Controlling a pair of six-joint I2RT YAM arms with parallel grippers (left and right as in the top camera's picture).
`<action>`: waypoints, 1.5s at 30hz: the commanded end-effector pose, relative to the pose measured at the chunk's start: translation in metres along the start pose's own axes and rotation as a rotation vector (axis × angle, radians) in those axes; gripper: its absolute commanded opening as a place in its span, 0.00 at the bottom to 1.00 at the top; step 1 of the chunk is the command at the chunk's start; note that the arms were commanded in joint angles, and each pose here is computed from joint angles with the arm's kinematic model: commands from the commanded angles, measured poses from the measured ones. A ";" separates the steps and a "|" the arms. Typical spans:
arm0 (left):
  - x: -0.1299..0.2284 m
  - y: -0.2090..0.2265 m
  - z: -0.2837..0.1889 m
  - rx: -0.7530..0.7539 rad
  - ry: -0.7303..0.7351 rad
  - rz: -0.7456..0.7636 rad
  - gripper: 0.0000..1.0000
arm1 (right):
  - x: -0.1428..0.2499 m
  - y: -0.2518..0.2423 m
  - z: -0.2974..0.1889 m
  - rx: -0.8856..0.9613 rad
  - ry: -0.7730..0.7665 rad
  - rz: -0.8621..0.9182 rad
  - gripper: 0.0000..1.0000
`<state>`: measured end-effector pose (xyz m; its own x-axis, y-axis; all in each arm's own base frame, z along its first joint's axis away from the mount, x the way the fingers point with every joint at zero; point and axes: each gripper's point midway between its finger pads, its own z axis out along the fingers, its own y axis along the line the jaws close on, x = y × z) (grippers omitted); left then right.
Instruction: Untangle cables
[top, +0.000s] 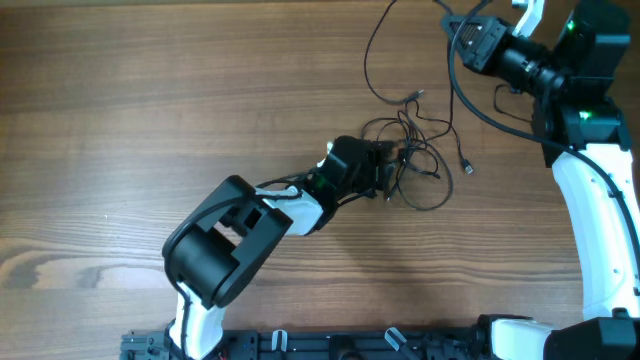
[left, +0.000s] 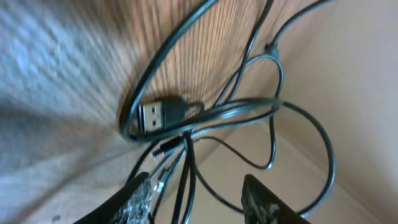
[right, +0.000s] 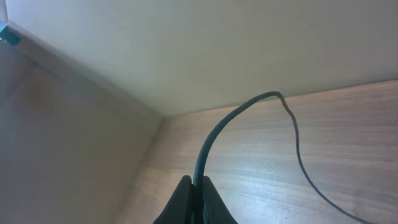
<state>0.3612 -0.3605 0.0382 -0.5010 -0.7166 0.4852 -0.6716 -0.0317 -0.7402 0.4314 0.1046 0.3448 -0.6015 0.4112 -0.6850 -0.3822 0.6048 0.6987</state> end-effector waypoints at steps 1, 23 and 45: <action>-0.002 0.004 0.007 0.011 -0.025 0.046 0.39 | 0.003 0.008 -0.001 -0.029 0.025 -0.001 0.05; 0.035 -0.025 -0.018 0.056 0.464 0.950 0.04 | -0.094 -0.062 -0.117 0.519 -0.444 -0.119 0.05; -0.057 0.065 -0.066 -0.508 0.353 0.996 0.04 | 0.007 -0.385 -0.215 1.525 -0.185 0.158 0.05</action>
<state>0.3084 -0.2796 -0.0026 -0.9991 -0.0277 -0.0334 0.0007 0.7587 -0.6514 0.4317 -0.2584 0.1131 -0.5189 0.4782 -0.7085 0.7258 0.6843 -0.0697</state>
